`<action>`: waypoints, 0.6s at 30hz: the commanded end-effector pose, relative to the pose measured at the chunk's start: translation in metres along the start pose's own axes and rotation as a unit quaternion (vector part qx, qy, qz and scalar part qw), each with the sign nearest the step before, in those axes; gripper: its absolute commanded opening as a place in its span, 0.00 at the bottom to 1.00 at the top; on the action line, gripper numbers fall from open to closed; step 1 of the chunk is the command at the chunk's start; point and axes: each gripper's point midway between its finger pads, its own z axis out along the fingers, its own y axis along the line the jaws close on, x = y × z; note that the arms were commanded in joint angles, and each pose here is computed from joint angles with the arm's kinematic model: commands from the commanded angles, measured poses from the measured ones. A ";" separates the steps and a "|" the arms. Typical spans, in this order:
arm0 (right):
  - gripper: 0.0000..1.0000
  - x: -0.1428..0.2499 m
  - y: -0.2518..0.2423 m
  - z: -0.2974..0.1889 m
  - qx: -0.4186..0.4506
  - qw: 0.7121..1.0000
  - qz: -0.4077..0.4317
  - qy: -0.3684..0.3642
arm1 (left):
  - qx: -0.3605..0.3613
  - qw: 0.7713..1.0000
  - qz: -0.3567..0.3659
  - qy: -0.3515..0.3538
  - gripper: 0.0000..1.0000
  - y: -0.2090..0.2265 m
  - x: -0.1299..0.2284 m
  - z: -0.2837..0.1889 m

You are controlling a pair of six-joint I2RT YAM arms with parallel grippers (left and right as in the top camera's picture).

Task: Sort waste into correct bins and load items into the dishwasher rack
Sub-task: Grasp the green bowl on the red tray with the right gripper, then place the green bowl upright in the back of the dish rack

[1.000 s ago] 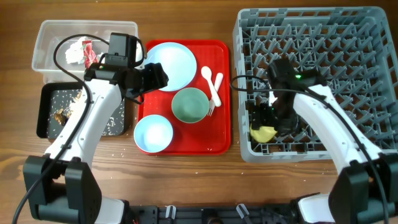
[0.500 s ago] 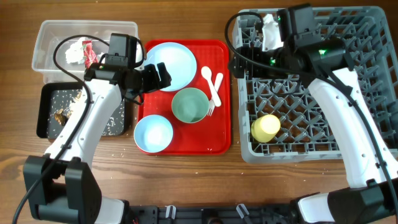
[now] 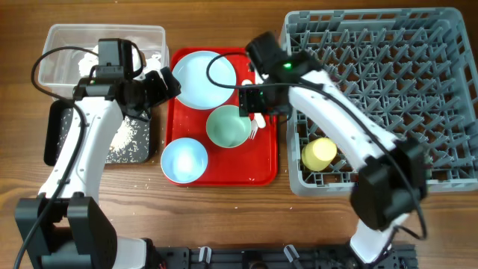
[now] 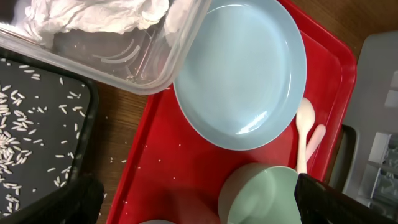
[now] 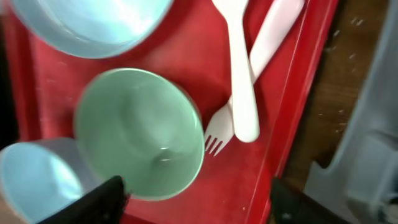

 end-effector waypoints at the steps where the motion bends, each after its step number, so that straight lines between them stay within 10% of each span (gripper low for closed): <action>1: 0.67 0.011 -0.003 0.038 0.017 0.999 0.005 0.046 | 0.006 1.000 -0.001 -0.015 1.00 -0.005 -0.005 -0.010; 10: 0.12 0.021 -0.005 0.082 0.016 0.998 0.002 0.068 | 0.006 1.000 -0.001 -0.015 1.00 -0.005 -0.006 -0.010; 18: 0.05 0.020 -0.005 0.082 0.016 0.998 0.003 0.067 | 0.006 1.000 -0.001 -0.015 1.00 -0.004 -0.006 -0.010</action>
